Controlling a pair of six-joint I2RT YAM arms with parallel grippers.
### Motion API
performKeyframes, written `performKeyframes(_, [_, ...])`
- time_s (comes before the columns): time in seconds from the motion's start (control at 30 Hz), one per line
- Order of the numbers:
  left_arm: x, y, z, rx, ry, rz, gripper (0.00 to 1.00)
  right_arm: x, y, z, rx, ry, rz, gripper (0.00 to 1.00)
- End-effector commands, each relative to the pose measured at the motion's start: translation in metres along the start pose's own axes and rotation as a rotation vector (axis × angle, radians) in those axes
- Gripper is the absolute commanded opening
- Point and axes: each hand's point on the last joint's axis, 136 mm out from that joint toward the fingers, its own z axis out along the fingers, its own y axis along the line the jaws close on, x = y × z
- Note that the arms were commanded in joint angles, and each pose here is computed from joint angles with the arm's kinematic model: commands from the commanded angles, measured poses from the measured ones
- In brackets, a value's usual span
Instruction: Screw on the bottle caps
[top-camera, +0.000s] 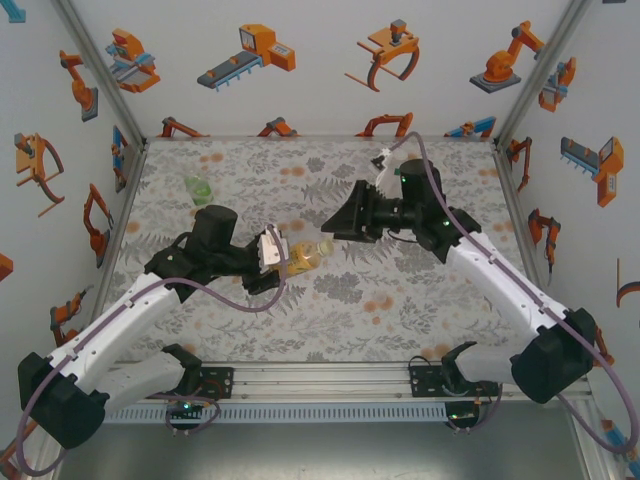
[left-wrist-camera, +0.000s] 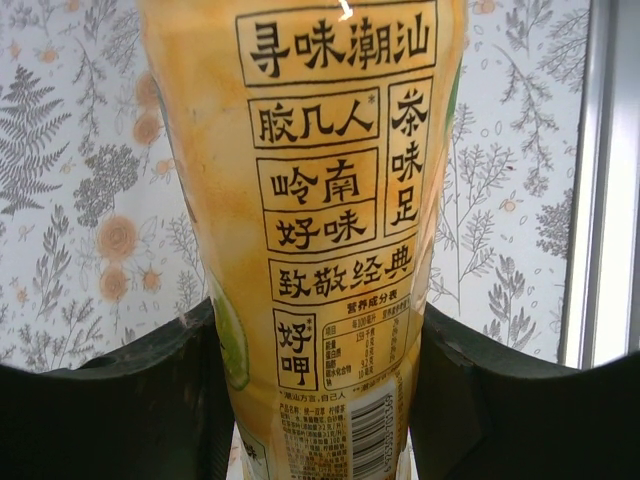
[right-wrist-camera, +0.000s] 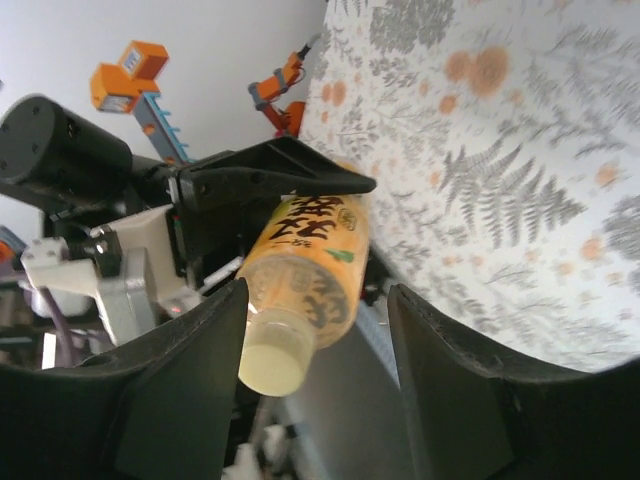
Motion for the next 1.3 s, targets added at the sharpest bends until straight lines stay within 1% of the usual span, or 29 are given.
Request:
performKeyframes(0.0, [-0.02, -0.006, -0.004, 0.045, -0.076, 0.046, 0.0, 0.0, 0.028, -0.016, -0.063, 0.016, -0.307, 0.55])
performKeyframes(0.1, [-0.021, -0.009, -0.005, 0.062, -0.079, 0.046, 0.0, 0.007, 0.047, -0.024, -0.144, 0.041, -0.521, 0.53])
performKeyframes(0.17, [-0.021, -0.011, -0.005, 0.074, -0.082, 0.046, 0.0, 0.012, 0.058, -0.029, -0.195, 0.038, -0.661, 0.55])
performKeyframes(0.23, [-0.022, -0.013, -0.005, 0.085, -0.087, 0.046, 0.0, 0.024, 0.072, -0.037, -0.281, 0.055, -0.831, 0.56])
performKeyframes(0.33, [-0.023, -0.015, -0.005, 0.104, -0.091, 0.044, 0.0, 0.043, 0.086, -0.049, -0.391, 0.086, -1.037, 0.55])
performKeyframes(0.5, [-0.025, -0.021, -0.005, 0.132, -0.102, 0.042, 0.0, 0.057, 0.09, -0.059, -0.441, 0.07, -1.324, 0.54])
performKeyframes(0.57, [-0.026, -0.022, -0.006, 0.14, -0.105, 0.044, 0.0, 0.06, 0.09, -0.061, -0.447, 0.052, -1.408, 0.54])
performKeyframes(0.7, [-0.027, -0.025, -0.007, 0.161, -0.111, 0.041, 0.0, 0.064, 0.092, -0.06, -0.469, 0.027, -1.495, 0.55])
performKeyframes(0.77, [-0.027, -0.026, -0.007, 0.168, -0.11, 0.038, 0.0, 0.067, 0.093, -0.058, -0.484, 0.029, -1.506, 0.55])
performKeyframes(0.9, [-0.027, -0.026, -0.006, 0.172, -0.11, 0.034, 0.0, 0.073, 0.093, -0.05, -0.512, 0.057, -1.495, 0.55])
performKeyframes(1.03, [-0.025, -0.022, -0.004, 0.155, -0.09, 0.025, 0.0, 0.08, 0.089, -0.045, -0.512, 0.09, -1.476, 0.52])
performKeyframes(1.13, [-0.021, -0.016, -0.003, 0.122, -0.063, 0.019, 0.0, 0.085, 0.084, -0.043, -0.491, 0.102, -1.481, 0.51])
performKeyframes(1.27, [-0.021, -0.012, -0.003, 0.103, -0.06, 0.017, 0.0, 0.089, 0.077, -0.038, -0.459, 0.118, -1.482, 0.5])
